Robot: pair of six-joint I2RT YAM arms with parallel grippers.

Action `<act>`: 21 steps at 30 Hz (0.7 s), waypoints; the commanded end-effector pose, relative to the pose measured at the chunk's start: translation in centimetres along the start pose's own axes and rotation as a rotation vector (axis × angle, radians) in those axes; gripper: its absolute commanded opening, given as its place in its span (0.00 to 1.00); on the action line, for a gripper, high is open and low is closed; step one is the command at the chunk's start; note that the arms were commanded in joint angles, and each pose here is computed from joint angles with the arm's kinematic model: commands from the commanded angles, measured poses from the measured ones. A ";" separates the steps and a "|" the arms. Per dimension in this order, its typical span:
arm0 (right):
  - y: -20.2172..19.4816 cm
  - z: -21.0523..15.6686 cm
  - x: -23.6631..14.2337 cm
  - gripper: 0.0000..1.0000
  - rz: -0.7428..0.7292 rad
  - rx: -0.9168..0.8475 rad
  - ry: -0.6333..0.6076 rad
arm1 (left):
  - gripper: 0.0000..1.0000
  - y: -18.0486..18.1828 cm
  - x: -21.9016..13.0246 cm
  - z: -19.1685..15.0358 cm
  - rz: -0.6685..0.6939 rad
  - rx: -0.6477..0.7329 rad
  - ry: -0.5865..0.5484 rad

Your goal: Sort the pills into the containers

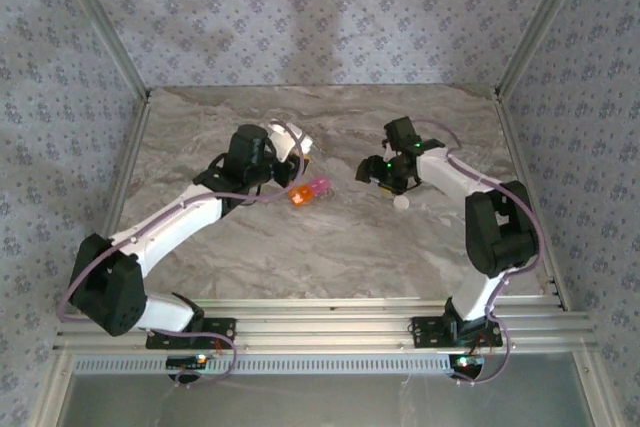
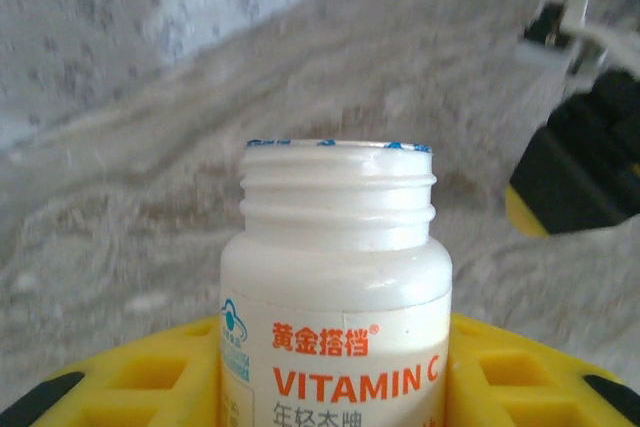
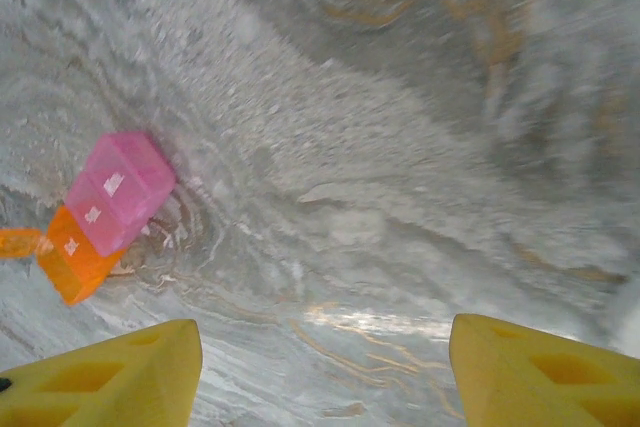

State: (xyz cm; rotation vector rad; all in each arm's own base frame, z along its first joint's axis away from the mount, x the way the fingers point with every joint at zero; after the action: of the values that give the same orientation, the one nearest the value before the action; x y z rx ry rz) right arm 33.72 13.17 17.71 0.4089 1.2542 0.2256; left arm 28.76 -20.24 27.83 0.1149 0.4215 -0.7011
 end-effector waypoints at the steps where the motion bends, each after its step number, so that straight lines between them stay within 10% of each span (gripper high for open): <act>1: -1.7 0.3 -2.2 0.68 -0.074 0.025 0.003 | 0.00 -0.4 -1.1 3.7 -0.061 0.001 -0.275; 21: -6.5 -0.4 -1.3 0.69 -0.332 0.008 0.132 | 0.00 -0.5 2.7 9.0 -0.189 -0.004 -0.556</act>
State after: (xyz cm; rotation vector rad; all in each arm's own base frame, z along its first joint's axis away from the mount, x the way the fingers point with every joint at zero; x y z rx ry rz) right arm 32.46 6.51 16.04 0.2594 1.4086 -0.0416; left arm 33.00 -24.22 32.32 -0.0979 0.0104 -0.8450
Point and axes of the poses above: each hand's point on the last joint's axis, 136 mm out from that joint toward the fingers, its own x axis out along the fingers, its own y axis along the line the jaws close on, z = x × y, the point moved 10 cm from there along -x, back along the fingers, and after that the axes turned 4 degrees about -x, right-handed, at the moved point
